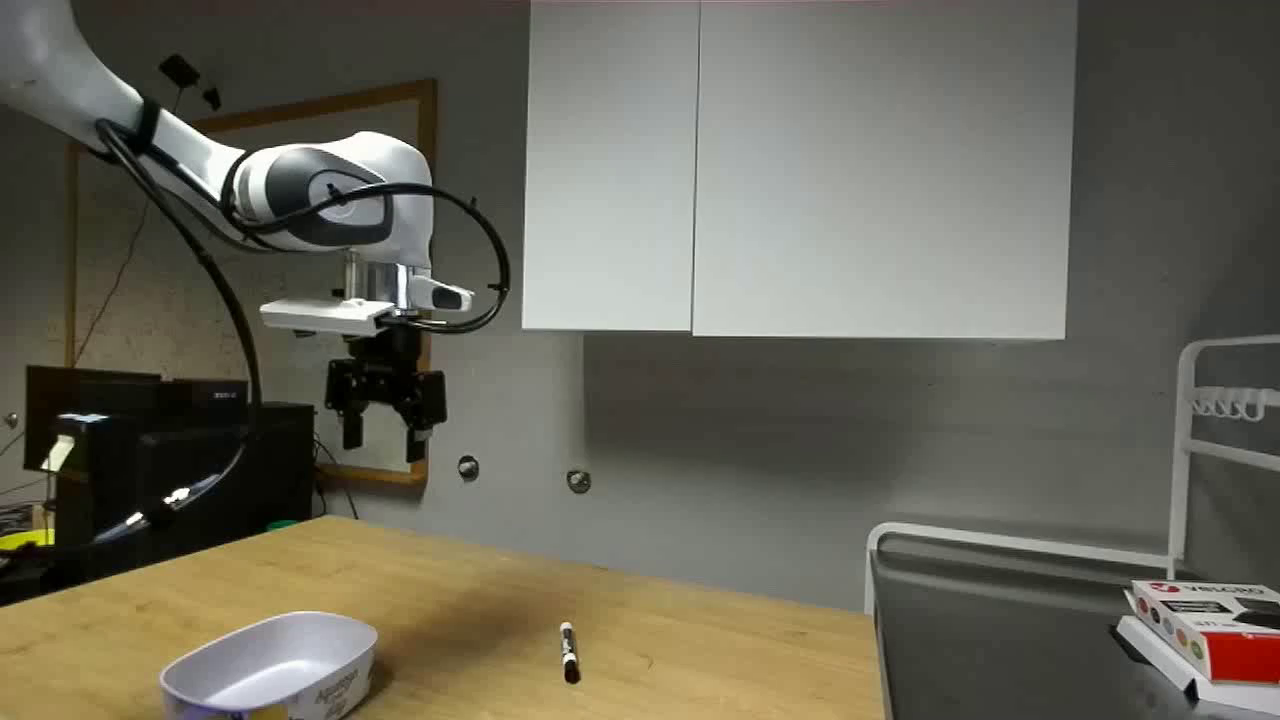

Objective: Get the marker from the table and place it in the bowl

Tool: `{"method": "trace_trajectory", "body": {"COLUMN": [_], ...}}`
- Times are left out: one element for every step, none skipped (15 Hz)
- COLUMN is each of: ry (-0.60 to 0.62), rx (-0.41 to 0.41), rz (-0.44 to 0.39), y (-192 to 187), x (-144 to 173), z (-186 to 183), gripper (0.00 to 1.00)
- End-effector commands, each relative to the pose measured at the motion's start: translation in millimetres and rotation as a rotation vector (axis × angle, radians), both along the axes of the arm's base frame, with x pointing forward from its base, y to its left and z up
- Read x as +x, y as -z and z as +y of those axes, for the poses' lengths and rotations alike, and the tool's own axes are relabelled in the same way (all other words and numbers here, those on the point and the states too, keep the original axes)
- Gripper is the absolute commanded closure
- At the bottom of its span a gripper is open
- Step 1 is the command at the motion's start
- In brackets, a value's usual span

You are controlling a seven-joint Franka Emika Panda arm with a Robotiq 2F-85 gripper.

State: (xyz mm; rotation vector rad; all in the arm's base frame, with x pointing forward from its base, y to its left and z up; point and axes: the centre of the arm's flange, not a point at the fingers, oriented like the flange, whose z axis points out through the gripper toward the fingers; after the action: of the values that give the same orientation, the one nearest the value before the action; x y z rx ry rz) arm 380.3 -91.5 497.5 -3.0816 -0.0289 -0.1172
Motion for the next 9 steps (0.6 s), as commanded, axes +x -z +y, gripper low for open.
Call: {"method": "trace_trajectory", "body": {"ry": [0.0, 0.0, 0.0, -0.002, -0.023, -0.051, -0.076, -0.107, -0.135], "rx": [0.0, 0.0, 0.003, -0.001, -0.002, -0.014, -0.021, -0.026, -0.035], "rz": [0.0, 0.0, 0.005, 0.011, 0.013, 0.005, 0.007, 0.012, 0.014], "y": [0, 0, 7, 10, 13, 14, 15, 16, 17], "x": [0, 0, -2, 4, 9, 15, 20, 26, 30], "z": [0, 0, 7, 7, 6, 2, -2, -5, -8], "gripper": [0.0, 0.0, 0.0, 0.0, 0.0, 0.0, 0.0, 0.0, 0.0]}}
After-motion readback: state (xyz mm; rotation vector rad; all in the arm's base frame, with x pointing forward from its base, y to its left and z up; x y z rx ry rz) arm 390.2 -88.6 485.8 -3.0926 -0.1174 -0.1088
